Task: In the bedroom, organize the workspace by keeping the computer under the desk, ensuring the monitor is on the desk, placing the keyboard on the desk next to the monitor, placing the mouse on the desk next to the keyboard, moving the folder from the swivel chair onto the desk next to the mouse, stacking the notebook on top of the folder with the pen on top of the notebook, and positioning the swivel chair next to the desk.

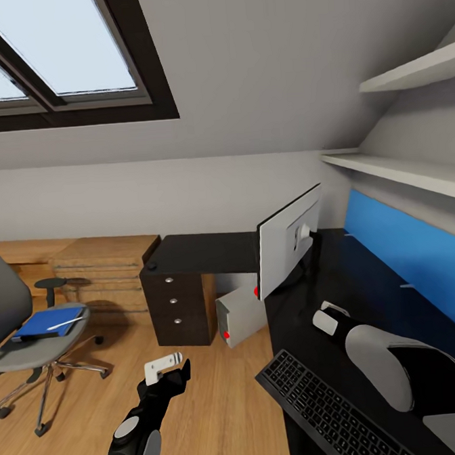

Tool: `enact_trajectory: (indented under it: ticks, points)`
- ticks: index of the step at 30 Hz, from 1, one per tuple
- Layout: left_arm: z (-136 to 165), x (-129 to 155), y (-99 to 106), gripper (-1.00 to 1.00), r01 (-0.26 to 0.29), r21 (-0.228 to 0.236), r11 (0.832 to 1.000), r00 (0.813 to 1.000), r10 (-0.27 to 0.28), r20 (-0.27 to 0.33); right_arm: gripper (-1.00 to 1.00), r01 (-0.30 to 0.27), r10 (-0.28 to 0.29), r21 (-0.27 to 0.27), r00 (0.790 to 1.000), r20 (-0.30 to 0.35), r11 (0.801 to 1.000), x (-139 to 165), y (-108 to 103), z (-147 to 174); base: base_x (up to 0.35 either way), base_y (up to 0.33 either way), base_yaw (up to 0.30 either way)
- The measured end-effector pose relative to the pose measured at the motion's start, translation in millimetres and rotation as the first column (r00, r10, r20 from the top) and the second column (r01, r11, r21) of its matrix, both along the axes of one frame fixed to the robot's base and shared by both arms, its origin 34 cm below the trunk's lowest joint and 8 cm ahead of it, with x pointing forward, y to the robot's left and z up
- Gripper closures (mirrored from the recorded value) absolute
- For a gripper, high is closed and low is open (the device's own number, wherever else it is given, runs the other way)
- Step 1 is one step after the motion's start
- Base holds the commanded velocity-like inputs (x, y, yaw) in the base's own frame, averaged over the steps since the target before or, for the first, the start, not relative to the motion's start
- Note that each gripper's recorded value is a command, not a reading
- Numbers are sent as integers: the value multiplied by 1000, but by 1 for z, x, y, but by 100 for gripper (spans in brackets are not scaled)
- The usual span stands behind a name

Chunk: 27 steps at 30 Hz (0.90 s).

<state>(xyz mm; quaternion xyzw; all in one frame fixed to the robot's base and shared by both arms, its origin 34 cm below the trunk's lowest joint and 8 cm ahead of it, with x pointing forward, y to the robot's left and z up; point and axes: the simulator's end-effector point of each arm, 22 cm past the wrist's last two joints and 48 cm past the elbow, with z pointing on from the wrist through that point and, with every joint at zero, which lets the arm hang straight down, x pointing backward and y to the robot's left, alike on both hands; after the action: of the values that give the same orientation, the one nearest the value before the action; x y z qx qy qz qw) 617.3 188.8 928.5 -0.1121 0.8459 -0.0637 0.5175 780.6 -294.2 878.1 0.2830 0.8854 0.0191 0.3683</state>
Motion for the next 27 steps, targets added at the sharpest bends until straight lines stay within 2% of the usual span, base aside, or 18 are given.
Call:
enact_trajectory:
  ticks: [5, 11, 27]
  points:
    - [-6, 1, 0, -100, 0, 0, 1000, 1000, 0, 0, -100, -21, 22, 13, 999, -50, 1000, -6, 6, -13, 0, 0, 0]
    - [-14, 2, 0, -100, 0, 0, 1000, 1000, 0, -1, -100, -42, 44, 17, 989, -141, 999, -19, 9, -30, 0, 0, 0]
    - [-35, 4, 0, -100, 0, 0, 1000, 1000, 0, -1, -100, -32, 30, -10, 986, -166, 999, -21, 3, -52, 0, 0, 0]
